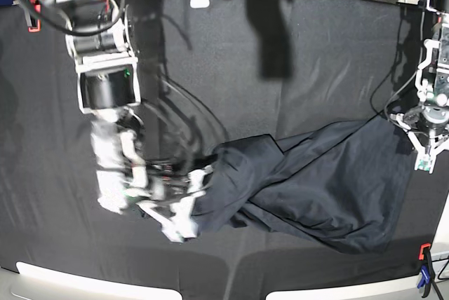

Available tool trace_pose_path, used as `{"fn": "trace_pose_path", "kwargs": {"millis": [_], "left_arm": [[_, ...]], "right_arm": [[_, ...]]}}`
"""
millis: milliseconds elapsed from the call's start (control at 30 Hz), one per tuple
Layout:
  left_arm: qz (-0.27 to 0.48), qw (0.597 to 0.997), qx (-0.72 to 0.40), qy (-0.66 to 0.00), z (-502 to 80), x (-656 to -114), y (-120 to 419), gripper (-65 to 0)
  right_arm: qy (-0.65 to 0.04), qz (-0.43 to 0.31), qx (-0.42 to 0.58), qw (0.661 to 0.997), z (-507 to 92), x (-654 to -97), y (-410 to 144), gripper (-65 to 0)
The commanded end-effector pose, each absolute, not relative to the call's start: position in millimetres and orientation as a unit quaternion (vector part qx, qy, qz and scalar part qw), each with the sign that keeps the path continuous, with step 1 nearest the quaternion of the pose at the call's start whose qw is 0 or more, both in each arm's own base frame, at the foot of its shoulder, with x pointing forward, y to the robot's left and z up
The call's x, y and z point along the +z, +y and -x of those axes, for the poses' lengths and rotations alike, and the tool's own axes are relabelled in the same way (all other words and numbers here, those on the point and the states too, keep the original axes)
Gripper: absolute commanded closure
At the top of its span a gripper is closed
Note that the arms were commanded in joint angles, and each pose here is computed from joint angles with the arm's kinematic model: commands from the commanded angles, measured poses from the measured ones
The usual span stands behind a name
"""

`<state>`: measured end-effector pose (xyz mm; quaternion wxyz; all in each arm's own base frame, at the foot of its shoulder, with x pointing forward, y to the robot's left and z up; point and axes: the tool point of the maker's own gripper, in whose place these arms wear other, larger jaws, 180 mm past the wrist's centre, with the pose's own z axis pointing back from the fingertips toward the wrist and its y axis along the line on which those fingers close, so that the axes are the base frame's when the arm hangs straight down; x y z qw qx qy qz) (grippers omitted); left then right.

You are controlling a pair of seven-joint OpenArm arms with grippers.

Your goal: Layout the t-shirt on the table in an organized manner, then fold the t-shirt properly

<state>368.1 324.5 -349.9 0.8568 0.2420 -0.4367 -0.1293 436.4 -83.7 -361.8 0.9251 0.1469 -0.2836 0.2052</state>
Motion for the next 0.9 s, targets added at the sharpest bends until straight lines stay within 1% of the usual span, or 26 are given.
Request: {"fn": "trace_pose_path", "kwargs": {"millis": [0,100,267,333,467,633,767,867], "left_arm": [[-0.259,0.837,-0.126,-0.465,-379.3,-326.6,331.9,-21.5],[-0.258,0.834,-0.127,-0.47,-380.4,-325.1,331.0,-21.5],[-0.258,0.834,-0.127,-0.47,-380.4,-325.1,331.0,-21.5],[-0.258,0.835,-0.128,-0.47,-380.4,-325.1,331.0,-21.5],[-0.258,0.835,-0.128,-0.47,-380.4,-325.1,331.0,-21.5],[-0.258,0.833,-0.128,-0.473,-381.1,-324.2,330.4,-21.5],[-0.258,0.833,-0.128,-0.472,-380.8,-324.5,330.5,-21.5],[-0.258,0.834,-0.128,-0.471,-380.5,-324.9,330.8,-21.5]], "right_arm": [[-0.313,-0.162,0.196,0.915,-450.3,-338.1,-84.3,-25.2],[-0.305,-0.199,0.183,0.913,-443.8,-336.3,-84.8,-25.2],[-0.292,-0.206,0.176,0.917,-435.1,-345.9,-85.5,-25.2],[-0.287,-0.204,0.169,0.92,-432.3,-351.3,-86.0,-25.2],[-0.292,-0.163,0.152,0.93,-434.8,-363.4,-99.6,-25.2],[-0.301,-0.174,0.152,0.925,-436.2,-366.5,-90.1,-25.2],[-0.29,-0.185,0.151,0.927,-432.9,-368.6,-74.6,-25.2],[-0.289,-0.162,0.141,0.933,-435.4,-372.3,-71.3,-25.2]]}}
